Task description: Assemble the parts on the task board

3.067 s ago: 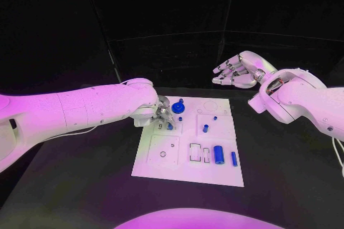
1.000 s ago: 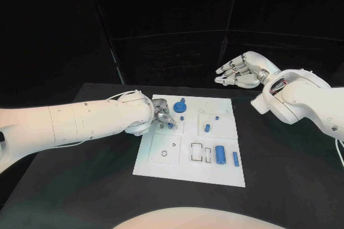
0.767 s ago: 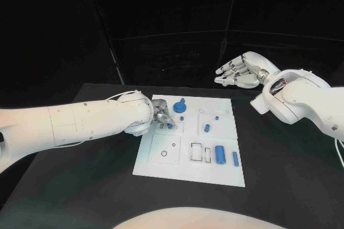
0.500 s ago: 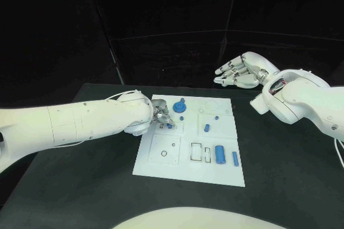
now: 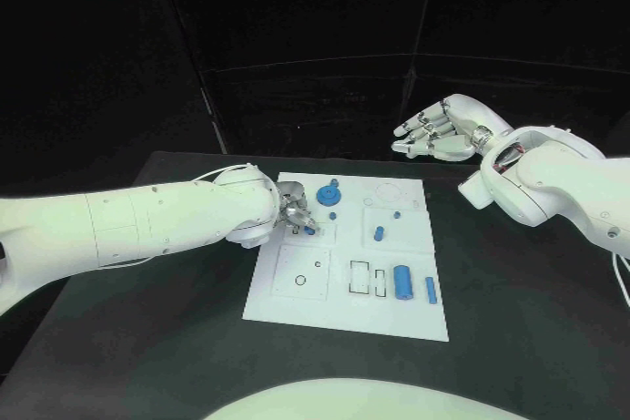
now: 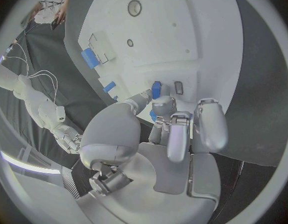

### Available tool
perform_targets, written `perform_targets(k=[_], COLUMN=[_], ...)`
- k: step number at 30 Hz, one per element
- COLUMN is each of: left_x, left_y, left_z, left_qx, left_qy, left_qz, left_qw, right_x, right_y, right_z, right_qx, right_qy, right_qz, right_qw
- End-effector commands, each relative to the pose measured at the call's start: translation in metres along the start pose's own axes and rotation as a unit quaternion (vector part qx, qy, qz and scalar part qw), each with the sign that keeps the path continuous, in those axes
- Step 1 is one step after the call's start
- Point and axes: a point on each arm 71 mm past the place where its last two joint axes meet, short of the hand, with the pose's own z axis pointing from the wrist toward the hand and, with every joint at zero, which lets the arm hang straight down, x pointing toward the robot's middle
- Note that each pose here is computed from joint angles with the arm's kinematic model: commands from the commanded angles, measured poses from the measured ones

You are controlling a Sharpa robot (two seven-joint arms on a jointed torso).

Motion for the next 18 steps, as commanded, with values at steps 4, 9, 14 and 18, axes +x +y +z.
perform_targets(k=[4, 9, 14, 18], left_x=[0.0019, 0.0023, 0.0024, 0.0024], left_y=[0.0011, 0.0008, 0.001, 0.0014], left_z=[0.0004, 0.0004, 0.0005, 0.0006], left_qx=[-0.005, -0.005, -0.005, -0.006], left_qy=[0.011, 0.013, 0.014, 0.015], left_qz=[0.01, 0.012, 0.012, 0.013], left_qw=[1.0, 1.0, 1.0, 1.0], right_x=[-0.0003, -0.0007, -0.0007, -0.0007], right_y=[0.0014, 0.0009, 0.0007, 0.0006], right_z=[0.0002, -0.0001, -0.0001, 0.0], right_qx=[-0.004, -0.003, -0.002, -0.002], right_qy=[0.002, 0.002, 0.002, 0.002], right_qz=[0.002, 0.002, 0.002, 0.002], right_qw=[1.0, 1.0, 1.0, 1.0])
